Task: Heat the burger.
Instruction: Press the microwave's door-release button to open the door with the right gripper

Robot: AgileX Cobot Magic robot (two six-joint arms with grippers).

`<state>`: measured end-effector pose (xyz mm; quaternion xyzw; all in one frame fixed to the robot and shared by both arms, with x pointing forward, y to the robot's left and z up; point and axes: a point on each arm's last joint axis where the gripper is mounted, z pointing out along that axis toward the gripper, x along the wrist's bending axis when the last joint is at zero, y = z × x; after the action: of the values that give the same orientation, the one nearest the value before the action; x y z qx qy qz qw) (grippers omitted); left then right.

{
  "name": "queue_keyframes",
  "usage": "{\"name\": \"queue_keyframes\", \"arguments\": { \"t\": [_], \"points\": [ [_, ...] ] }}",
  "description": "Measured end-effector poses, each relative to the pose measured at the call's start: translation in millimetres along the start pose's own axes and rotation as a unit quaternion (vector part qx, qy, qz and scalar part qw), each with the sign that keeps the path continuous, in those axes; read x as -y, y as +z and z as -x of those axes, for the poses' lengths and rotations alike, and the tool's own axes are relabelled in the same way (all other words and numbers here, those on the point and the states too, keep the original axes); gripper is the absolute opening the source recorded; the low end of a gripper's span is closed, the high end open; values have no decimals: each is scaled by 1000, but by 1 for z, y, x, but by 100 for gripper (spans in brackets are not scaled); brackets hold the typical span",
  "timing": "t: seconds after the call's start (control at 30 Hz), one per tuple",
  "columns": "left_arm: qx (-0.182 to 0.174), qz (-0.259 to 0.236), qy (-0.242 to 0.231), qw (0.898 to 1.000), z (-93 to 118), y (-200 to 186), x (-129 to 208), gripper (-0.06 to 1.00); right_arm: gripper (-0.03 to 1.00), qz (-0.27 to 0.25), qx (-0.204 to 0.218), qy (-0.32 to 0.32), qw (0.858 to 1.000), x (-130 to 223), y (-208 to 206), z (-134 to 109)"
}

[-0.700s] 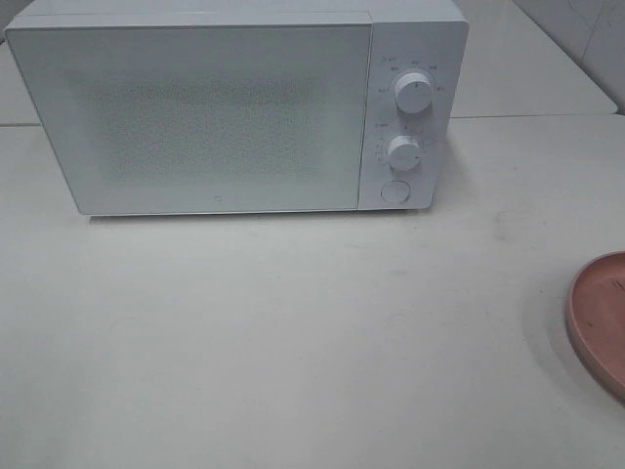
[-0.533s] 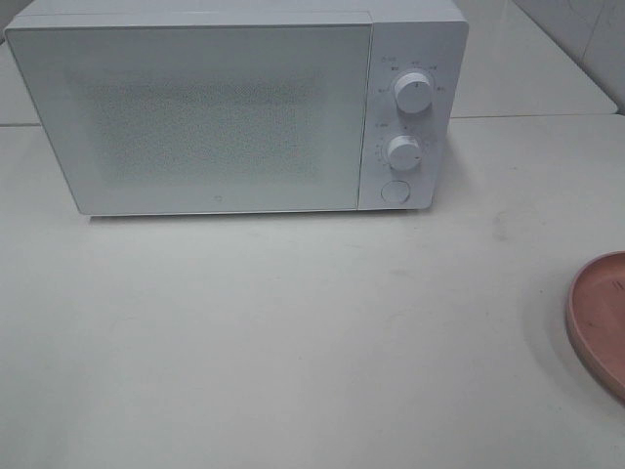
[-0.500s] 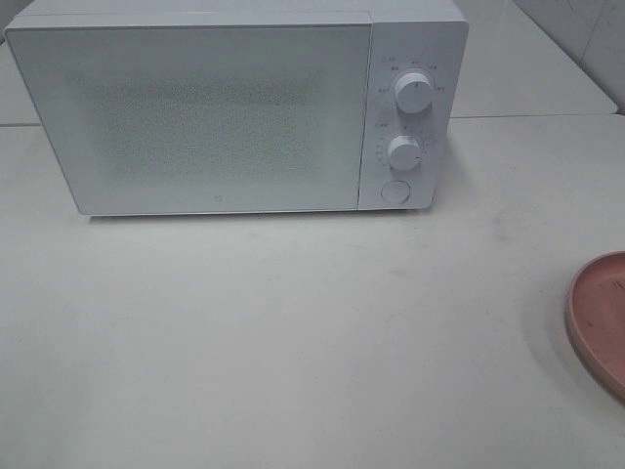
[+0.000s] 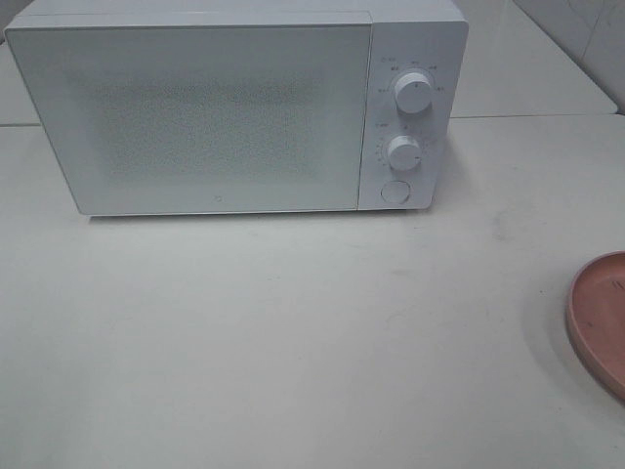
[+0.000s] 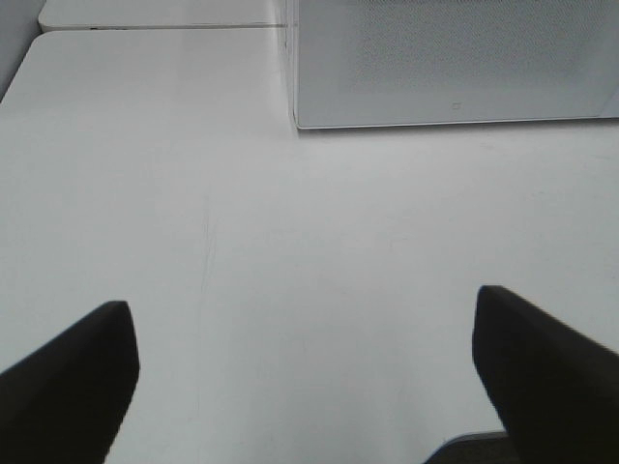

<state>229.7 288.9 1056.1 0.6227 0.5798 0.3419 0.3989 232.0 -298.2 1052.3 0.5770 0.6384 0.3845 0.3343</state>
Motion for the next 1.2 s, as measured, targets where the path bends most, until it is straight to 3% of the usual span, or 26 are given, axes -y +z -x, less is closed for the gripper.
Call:
{"name": "queue_keyframes", "arguments": {
  "t": [0.13,0.53,1.2],
  "points": [
    [0,0,0,1000,0,0,0,88,76,-6,0,0,1000,-5,4,0],
    [0,0,0,1000,0,0,0,88,76,-86,0,8,996,-23,36,0],
    [0,0,0,1000,0,0,0,88,76,-81,1,14,997,-55,91,0]
  ]
}}
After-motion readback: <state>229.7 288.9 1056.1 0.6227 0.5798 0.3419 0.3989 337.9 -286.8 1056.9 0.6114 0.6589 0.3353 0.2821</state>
